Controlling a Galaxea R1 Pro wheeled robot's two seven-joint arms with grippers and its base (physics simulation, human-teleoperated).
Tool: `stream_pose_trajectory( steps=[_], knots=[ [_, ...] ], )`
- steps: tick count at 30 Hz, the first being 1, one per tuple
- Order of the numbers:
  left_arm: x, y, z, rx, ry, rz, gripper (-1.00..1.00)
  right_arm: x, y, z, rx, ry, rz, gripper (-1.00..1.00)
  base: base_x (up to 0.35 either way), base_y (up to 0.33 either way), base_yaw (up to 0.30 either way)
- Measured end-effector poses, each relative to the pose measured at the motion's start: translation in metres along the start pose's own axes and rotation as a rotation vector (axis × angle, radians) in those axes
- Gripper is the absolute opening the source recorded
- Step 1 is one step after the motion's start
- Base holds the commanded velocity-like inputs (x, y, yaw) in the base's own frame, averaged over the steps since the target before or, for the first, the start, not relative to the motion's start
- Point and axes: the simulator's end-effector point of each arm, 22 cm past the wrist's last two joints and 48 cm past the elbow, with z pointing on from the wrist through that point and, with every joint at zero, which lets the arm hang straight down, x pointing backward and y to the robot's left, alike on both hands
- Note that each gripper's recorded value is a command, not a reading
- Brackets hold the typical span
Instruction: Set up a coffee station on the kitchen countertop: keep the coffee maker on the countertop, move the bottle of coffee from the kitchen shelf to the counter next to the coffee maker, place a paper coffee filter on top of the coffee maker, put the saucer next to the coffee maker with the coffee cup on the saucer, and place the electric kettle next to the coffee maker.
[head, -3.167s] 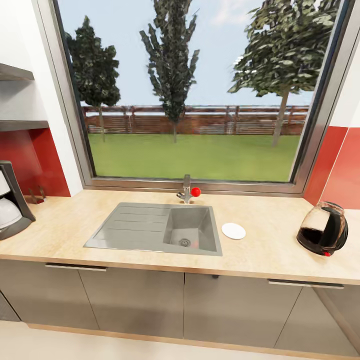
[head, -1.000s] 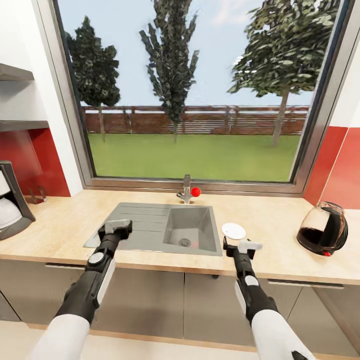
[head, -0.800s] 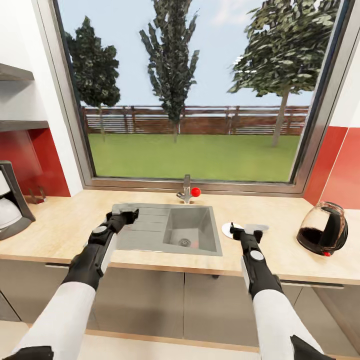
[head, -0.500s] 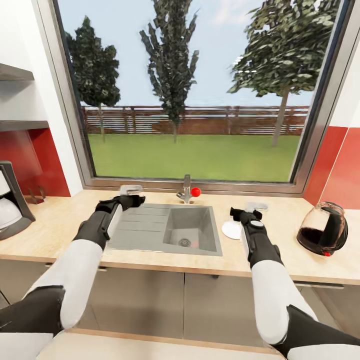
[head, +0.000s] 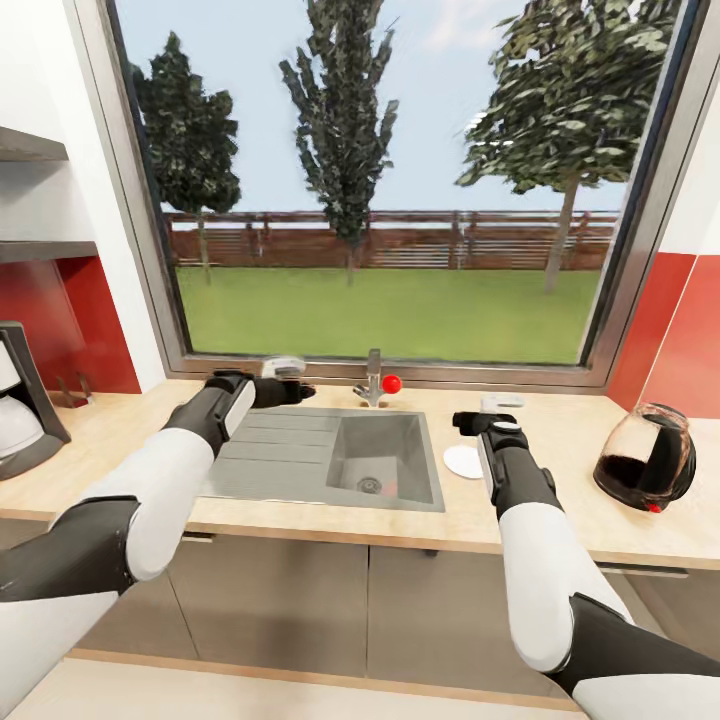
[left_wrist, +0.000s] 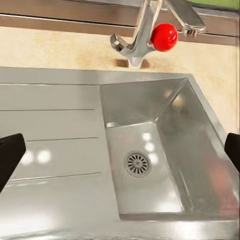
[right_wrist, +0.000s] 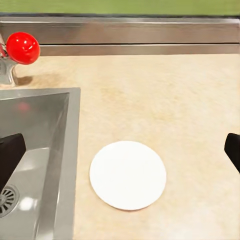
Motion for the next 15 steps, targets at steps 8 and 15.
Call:
stream_pose_trajectory(
  steps=[8,15],
  knots=[
    [0.039,-0.003,0.008,0.030,0.050,-0.006,1.00,0.006,0.002,0.001,-0.003,0.011,-0.001,1.00,0.000,0.000,-0.008],
    [0.042,0.001,0.008,0.024,0.054,-0.003,1.00,0.010,0.004,0.002,-0.007,0.020,-0.002,1.00,0.000,0.000,-0.207]
  ],
)
